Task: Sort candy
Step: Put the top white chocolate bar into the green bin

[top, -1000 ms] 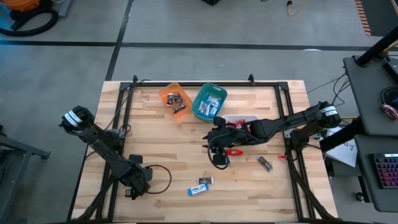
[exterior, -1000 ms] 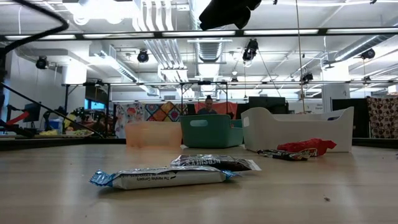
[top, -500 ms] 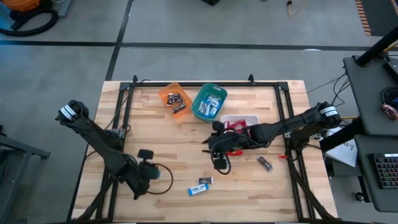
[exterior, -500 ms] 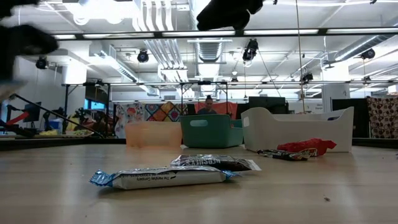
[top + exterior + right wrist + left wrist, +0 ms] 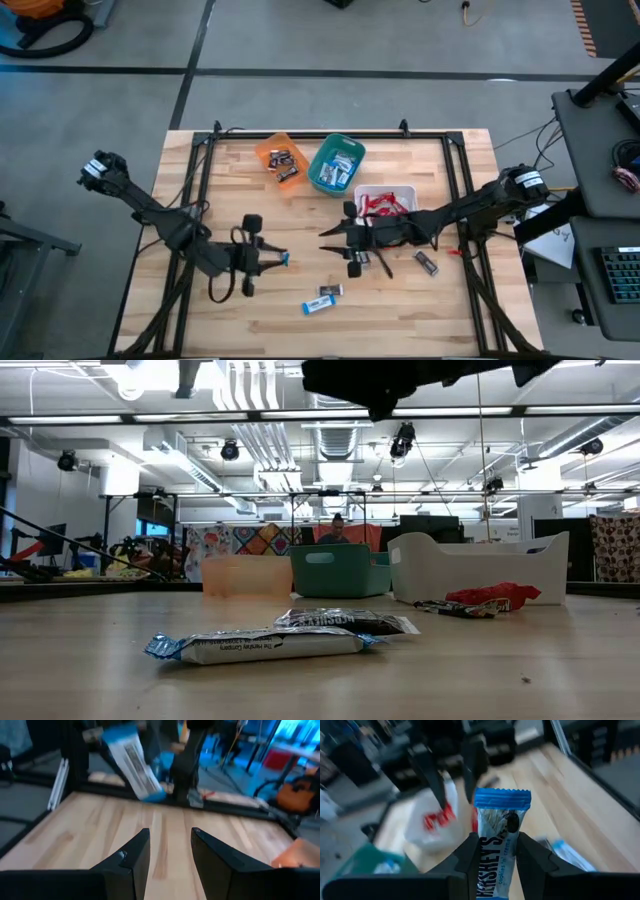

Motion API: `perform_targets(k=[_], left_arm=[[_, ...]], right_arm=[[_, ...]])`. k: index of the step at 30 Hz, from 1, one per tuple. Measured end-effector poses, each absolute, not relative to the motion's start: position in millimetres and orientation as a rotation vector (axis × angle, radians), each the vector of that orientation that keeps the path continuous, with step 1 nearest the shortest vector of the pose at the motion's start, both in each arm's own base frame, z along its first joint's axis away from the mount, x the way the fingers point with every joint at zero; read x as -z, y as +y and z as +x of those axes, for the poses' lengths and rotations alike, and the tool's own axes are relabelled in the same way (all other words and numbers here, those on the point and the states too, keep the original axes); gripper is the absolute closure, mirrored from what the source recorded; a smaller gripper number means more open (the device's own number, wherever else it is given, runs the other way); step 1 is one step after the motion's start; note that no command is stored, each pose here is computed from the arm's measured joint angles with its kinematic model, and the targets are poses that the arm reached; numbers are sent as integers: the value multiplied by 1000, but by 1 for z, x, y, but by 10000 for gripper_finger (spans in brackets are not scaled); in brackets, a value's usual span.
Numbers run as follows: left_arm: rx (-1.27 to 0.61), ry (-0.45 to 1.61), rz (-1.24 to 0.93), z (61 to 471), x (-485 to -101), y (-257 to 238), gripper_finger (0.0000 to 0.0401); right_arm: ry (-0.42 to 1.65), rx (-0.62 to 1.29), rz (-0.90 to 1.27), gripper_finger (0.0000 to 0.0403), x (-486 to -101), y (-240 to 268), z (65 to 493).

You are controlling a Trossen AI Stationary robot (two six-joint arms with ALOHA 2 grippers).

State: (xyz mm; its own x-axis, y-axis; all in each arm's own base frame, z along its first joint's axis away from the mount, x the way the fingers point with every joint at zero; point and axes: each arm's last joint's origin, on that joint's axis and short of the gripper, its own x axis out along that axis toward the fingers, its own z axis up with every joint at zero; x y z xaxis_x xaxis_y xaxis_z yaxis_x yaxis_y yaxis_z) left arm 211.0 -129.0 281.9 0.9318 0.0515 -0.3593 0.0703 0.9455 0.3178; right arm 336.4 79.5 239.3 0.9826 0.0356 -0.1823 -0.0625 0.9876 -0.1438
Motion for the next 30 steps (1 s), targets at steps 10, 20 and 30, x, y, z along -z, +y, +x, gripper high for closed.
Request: perform_targets(k=[10, 20, 30], left_arm=[[-82, 69, 219, 228, -250, -108, 321], [-112, 64, 161, 244, -227, -107, 321], [-119, 81, 164, 260, -223, -111, 321]], right_arm=[[55, -51, -159, 268, -242, 81, 333], [-5, -52, -231, 268, -262, 83, 340], [-10, -106, -216, 201, -264, 84, 340]])
